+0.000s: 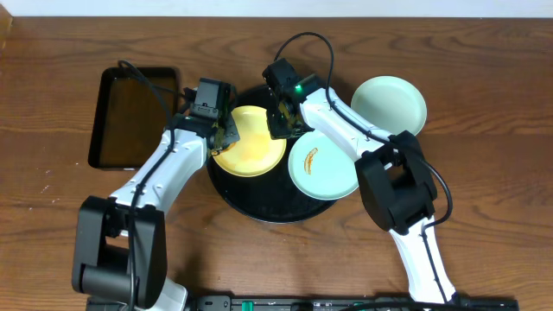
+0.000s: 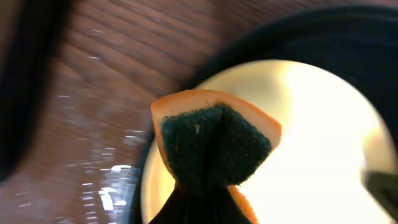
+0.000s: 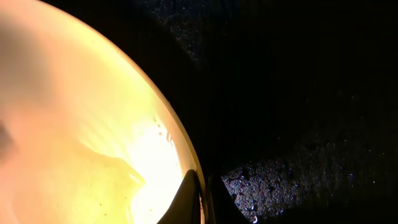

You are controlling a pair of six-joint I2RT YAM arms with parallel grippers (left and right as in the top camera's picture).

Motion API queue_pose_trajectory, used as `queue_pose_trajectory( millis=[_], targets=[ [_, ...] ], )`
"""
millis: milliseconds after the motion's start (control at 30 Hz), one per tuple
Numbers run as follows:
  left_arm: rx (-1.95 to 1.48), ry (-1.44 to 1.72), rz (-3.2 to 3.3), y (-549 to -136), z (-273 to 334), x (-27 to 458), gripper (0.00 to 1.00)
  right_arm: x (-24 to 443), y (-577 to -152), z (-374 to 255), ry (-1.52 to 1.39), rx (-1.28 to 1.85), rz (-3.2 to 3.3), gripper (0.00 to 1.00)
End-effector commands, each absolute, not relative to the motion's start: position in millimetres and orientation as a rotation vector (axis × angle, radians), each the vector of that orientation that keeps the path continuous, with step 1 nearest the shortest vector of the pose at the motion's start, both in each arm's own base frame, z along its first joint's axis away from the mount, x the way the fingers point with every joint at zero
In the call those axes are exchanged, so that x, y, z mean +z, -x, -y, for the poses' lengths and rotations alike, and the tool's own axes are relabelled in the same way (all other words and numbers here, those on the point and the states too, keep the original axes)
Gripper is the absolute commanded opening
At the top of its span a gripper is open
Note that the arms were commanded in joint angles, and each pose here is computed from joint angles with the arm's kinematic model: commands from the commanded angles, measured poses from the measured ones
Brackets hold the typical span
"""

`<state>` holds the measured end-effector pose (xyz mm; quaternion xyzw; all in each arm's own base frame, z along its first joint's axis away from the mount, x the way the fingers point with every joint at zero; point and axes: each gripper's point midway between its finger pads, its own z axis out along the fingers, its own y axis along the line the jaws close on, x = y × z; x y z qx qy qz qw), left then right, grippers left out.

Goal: Clean dirty plates on tray and stack at the side
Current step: 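Scrub the yellow plate with the sponge while the right gripper holds it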

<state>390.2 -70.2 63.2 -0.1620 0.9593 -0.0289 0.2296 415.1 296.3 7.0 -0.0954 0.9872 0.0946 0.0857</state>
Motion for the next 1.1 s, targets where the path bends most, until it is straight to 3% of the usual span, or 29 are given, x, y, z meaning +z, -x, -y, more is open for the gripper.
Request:
queue_pose_trajectory(
  millis=[0, 500, 700, 1067],
  targets=[
    [-0.327, 0.407, -2.702, -387, 103, 53, 0.08, -17, -411, -273, 0.252, 0.135, -2.987, 0.01],
    [-0.253, 0.473, -2.838, -381, 103, -20, 0.07, -17, -410, -272, 0.253, 0.130, -2.993, 0.01],
    [-0.038, 0.504, -2.780, -390, 54, -14, 0.08, -17, -409, -271, 0.253, 0.126, -2.998, 0.01],
    [-0.049, 0.592, -2.666, -398, 19, 33, 0.08, -17, -409, -270, 0.251, 0.116, -2.996, 0.01]
  ],
)
